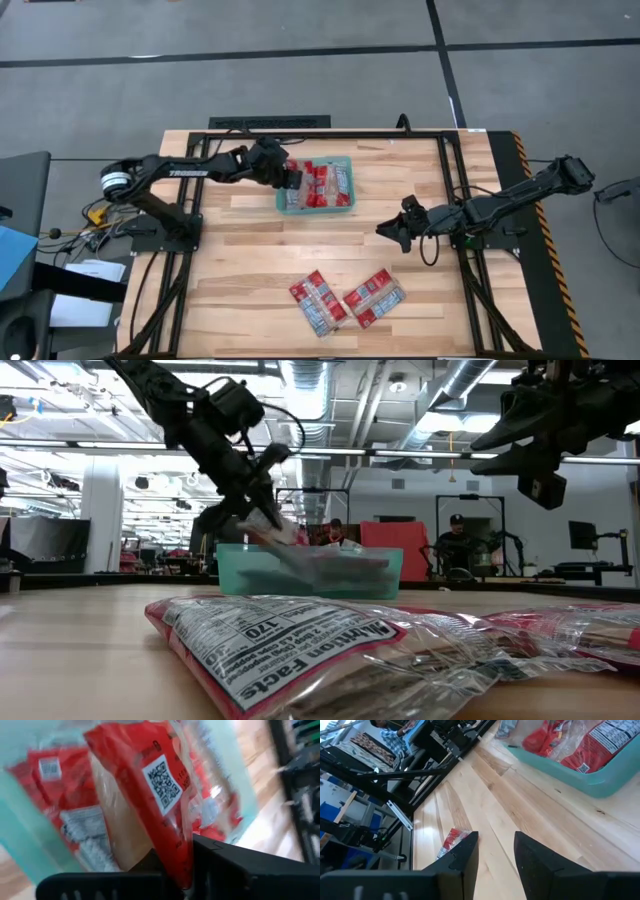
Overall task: Sort popcorn bags into baskets
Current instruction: Put the red popcorn bag into the blue bin
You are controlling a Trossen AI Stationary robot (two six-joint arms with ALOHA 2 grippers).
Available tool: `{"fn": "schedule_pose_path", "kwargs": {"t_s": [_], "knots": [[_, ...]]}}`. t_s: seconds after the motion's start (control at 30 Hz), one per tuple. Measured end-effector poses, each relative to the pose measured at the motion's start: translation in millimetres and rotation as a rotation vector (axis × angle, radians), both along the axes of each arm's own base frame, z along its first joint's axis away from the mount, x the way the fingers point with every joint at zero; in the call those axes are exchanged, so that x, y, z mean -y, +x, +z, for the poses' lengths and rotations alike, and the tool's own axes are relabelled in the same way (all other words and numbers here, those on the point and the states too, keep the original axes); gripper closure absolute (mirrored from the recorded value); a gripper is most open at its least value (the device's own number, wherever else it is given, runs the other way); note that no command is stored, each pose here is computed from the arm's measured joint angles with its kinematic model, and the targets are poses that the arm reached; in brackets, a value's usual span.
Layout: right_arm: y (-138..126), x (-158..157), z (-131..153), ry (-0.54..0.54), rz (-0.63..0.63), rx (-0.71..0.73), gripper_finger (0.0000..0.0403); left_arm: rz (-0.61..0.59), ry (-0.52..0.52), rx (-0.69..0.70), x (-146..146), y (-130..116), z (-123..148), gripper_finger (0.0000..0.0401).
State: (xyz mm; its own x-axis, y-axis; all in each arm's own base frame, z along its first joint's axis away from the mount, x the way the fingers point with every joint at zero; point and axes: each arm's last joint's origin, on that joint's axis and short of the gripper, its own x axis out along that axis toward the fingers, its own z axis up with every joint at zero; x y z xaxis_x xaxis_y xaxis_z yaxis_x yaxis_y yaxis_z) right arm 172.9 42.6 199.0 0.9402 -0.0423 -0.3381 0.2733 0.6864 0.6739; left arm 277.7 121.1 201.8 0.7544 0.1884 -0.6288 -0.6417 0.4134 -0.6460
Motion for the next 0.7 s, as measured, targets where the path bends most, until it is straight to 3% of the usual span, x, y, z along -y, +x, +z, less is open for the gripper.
{"fn": "schedule_pose_path", "kwargs": {"t_s": [0.13,0.47,0.7], "knots": [[0.2,-0.1,0.5,0.005,-0.001,0.006,0.0249,0.010,-0.022,-0.037,-1.4,3.8,-12.1,0.0385],[0.0,-0.6,0.2,0.017,-0.003,0.003,0.0243,0.031,0.003,-0.038,-3.1,2.4,-9.3,0.0375],[0.0,-0.6,0.2,0.013,-0.001,0.003,0.0236,-0.062,0.051,0.016,-2.3,9.1,0.2,0.0270]]}}
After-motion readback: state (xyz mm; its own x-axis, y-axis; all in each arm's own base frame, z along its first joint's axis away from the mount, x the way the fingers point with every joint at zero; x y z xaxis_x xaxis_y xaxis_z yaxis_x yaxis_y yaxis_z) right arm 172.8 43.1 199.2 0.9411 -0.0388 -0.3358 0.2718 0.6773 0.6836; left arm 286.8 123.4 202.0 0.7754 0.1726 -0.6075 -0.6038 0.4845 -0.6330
